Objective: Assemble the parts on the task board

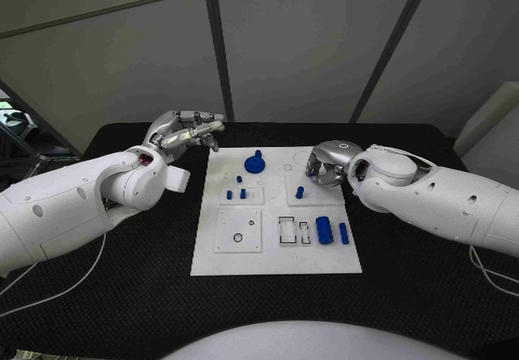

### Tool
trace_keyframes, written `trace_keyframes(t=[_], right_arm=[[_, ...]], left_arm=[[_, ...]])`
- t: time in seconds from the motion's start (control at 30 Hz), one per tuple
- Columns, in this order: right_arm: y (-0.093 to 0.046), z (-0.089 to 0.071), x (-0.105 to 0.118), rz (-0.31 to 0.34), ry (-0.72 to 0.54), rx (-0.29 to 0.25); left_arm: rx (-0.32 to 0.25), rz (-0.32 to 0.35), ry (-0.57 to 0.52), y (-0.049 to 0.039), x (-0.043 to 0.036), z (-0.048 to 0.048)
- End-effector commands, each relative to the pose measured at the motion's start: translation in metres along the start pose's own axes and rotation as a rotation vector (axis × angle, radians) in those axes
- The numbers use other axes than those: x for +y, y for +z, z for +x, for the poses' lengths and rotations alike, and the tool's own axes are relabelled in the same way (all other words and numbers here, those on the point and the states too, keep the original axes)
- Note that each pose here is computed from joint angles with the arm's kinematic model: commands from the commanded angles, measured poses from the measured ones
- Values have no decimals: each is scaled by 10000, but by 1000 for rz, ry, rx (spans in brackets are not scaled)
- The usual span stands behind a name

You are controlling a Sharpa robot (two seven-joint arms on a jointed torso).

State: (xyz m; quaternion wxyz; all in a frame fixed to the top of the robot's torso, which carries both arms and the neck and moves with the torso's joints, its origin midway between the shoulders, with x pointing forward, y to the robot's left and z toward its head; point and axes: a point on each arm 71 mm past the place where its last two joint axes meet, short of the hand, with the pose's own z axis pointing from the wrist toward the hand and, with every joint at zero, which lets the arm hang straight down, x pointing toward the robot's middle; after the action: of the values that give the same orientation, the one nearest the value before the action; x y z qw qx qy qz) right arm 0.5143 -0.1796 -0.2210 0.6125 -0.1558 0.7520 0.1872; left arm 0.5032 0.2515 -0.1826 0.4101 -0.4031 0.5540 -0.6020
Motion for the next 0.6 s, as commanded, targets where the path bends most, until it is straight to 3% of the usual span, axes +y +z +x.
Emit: trace_keyframes(t=[0.03,0.6], right_arm=[[-11,1,-12,27,-27,-27],[-205,-109,-9,18,-27,-112]], left_arm=[[11,13,-10,5,-18,10],[12,7,-10,6,-7,-14]])
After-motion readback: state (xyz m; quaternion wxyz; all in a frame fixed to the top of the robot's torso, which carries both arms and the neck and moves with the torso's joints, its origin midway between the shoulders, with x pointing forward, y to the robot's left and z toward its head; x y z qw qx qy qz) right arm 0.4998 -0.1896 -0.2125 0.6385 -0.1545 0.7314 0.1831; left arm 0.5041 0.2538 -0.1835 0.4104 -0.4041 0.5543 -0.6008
